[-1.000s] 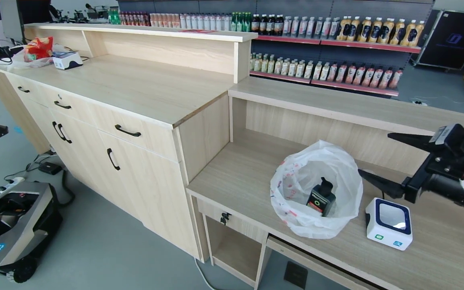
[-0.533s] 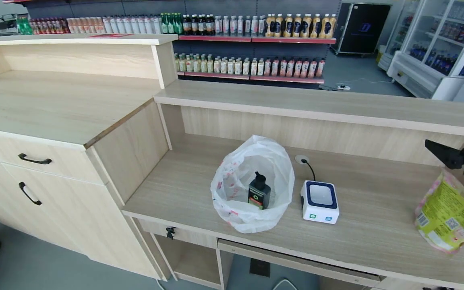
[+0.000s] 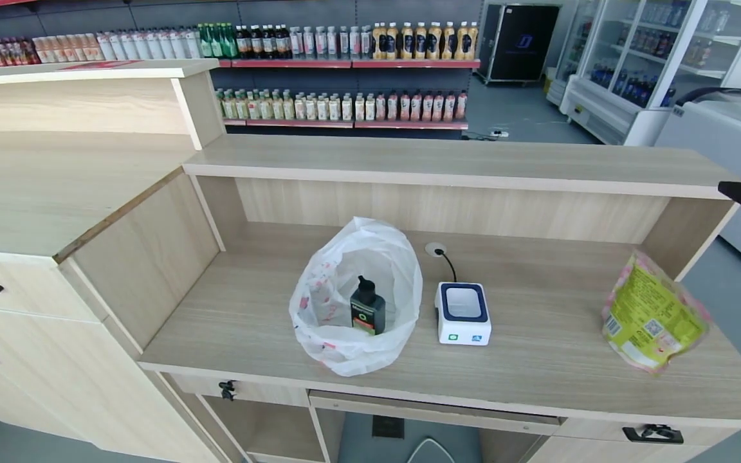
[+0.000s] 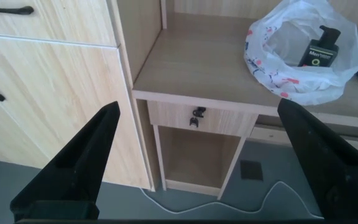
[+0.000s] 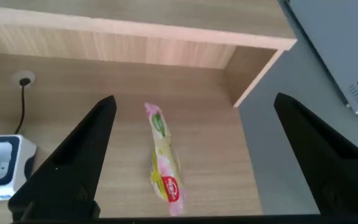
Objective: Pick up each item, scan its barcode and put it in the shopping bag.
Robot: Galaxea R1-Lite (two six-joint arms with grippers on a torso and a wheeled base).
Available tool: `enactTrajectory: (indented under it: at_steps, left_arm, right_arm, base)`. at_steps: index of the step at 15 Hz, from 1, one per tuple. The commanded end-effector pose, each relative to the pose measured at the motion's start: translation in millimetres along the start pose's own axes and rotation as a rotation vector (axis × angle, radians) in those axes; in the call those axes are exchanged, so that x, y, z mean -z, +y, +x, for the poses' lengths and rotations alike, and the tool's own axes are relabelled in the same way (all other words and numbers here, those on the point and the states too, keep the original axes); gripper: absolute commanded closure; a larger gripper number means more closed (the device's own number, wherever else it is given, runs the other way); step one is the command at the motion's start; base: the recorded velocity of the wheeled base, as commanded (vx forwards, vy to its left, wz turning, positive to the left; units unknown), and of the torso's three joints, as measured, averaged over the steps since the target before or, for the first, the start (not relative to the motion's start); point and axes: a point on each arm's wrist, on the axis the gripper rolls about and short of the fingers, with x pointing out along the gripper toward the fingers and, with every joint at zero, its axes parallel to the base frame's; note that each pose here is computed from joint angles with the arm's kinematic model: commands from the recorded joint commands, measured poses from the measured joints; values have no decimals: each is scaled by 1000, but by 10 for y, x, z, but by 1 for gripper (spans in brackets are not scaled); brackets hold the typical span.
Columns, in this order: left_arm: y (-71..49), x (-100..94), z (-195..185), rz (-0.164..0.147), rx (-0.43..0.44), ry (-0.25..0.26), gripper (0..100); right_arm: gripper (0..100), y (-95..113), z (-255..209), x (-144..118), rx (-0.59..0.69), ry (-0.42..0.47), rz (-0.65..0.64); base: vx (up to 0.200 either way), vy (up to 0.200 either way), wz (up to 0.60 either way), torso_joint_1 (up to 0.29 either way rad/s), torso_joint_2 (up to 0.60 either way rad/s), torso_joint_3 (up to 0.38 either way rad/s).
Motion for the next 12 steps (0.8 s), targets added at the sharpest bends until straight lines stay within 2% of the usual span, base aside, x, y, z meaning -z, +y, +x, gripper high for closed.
enactTrajectory:
  at_steps: [1, 2, 3, 9, 12]
  left_arm:
    - [0, 0, 0, 0, -1, 0, 0]
    - [0, 0, 0, 0, -1, 0, 0]
    - [0, 0, 0, 0, -1, 0, 0]
    - [0, 0, 0, 0, -1, 0, 0]
    - [0, 0, 0, 0, -1, 0, 0]
  right_arm:
    - [0, -191, 377, 103, 7, 175, 37]
    - [0, -242, 404, 205, -6, 309, 62]
    - [0, -250, 419, 272, -15, 376, 73]
    - [0, -255, 964, 629, -42, 519, 86]
    - [0, -238, 1105, 784, -61, 558, 90]
  base:
    - [0, 0, 0, 0, 0, 0]
    - [0, 0, 0, 0, 0, 0]
    - [0, 0, 0, 0, 0, 0]
    - [0, 0, 0, 0, 0, 0]
    - [0, 0, 0, 0, 0, 0]
